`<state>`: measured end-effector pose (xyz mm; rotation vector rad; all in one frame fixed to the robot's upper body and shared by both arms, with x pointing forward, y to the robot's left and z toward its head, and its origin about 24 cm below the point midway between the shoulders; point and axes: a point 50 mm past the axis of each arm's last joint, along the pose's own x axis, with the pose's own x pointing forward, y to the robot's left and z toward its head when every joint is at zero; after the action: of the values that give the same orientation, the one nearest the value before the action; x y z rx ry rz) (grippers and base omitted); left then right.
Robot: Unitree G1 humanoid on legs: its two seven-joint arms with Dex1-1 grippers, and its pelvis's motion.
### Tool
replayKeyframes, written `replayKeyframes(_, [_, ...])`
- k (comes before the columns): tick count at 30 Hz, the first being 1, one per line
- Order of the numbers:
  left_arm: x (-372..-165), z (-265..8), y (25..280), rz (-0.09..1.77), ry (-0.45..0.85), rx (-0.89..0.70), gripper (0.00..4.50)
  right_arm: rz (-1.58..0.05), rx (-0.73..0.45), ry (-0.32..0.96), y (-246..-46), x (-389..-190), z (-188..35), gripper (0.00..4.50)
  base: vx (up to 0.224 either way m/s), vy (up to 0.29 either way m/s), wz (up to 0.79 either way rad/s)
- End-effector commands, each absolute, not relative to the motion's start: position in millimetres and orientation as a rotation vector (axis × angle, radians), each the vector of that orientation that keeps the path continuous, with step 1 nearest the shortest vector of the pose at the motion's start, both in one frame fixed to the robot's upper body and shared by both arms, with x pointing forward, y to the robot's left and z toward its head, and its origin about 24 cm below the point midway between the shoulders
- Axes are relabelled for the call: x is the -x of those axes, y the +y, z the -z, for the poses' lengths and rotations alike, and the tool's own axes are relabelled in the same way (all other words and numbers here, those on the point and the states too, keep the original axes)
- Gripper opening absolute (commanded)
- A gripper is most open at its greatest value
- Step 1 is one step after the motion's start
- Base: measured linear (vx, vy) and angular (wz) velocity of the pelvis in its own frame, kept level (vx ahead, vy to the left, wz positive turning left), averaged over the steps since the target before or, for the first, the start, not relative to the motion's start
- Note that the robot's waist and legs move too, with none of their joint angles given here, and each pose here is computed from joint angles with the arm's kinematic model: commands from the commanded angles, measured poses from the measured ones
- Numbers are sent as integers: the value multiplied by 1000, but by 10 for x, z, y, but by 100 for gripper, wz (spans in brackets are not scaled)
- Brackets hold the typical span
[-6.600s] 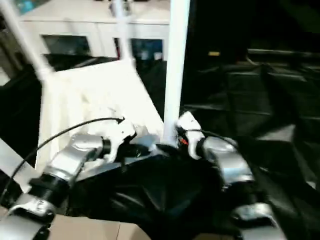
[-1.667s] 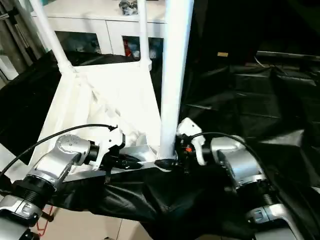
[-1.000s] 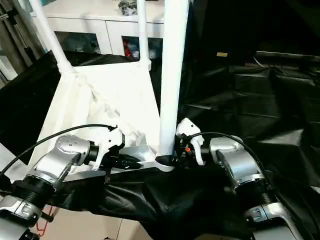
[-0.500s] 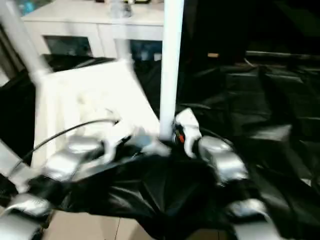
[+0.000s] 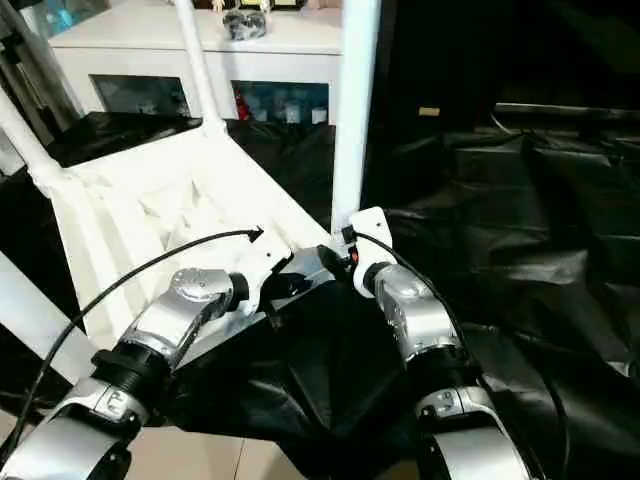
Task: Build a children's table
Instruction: Rotate leg to tighten
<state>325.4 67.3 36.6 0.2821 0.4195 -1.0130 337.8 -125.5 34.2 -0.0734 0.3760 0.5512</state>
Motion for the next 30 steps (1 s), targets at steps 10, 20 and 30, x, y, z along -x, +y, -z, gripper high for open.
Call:
replayKeyframes(10, [-3190,-373,692,1103,385,-297,0,-911,157,419,-2033,-2927,-557,405,0,0,0])
replayKeyframes(20, [-3134,-452,689,1140,280,-263,0,-941,169,416,-2299,-2813,-771,405,0,0,0])
replayKeyframes(30, [-3082,-427,752,1124,297,-266,91,-974,173,396,-2108,-2846,-766,413,0,0,0])
